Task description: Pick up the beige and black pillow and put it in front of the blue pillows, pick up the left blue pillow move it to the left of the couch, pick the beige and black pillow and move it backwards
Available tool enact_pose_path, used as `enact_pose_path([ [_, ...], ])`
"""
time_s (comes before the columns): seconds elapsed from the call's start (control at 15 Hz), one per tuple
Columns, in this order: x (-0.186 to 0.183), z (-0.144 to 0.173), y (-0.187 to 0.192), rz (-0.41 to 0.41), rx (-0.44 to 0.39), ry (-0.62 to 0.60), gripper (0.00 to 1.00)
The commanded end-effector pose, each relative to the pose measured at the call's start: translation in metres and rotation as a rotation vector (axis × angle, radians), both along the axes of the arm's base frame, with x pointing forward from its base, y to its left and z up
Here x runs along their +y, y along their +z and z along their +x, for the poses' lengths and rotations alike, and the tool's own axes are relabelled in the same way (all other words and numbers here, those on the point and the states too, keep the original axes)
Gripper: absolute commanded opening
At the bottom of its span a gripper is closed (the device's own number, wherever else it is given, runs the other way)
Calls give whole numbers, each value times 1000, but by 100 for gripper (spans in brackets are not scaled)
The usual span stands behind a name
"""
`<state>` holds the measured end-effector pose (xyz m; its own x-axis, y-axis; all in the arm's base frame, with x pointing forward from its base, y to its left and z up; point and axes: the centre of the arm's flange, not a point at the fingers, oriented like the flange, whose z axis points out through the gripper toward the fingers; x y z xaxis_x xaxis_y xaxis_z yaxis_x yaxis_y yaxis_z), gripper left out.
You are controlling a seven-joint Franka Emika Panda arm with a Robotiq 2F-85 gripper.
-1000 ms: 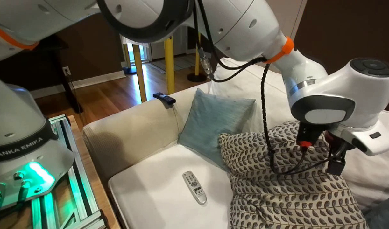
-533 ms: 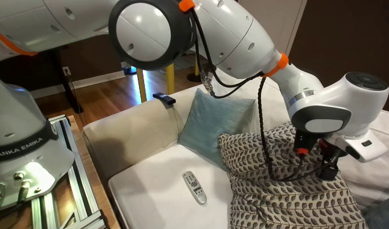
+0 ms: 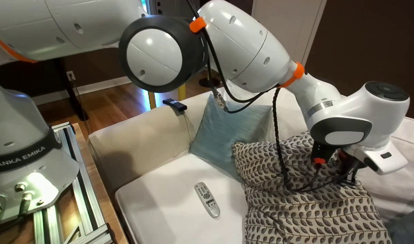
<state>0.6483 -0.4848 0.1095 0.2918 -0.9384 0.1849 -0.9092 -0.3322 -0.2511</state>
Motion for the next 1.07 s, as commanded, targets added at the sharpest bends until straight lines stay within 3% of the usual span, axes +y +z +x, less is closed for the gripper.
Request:
enact_pose_path([
  [0.0, -13, 17, -18, 74, -5, 6, 2],
  [0.33, 1, 5, 16, 70, -40, 118, 2],
  [1.0, 56, 1, 83, -257, -13, 452, 3],
])
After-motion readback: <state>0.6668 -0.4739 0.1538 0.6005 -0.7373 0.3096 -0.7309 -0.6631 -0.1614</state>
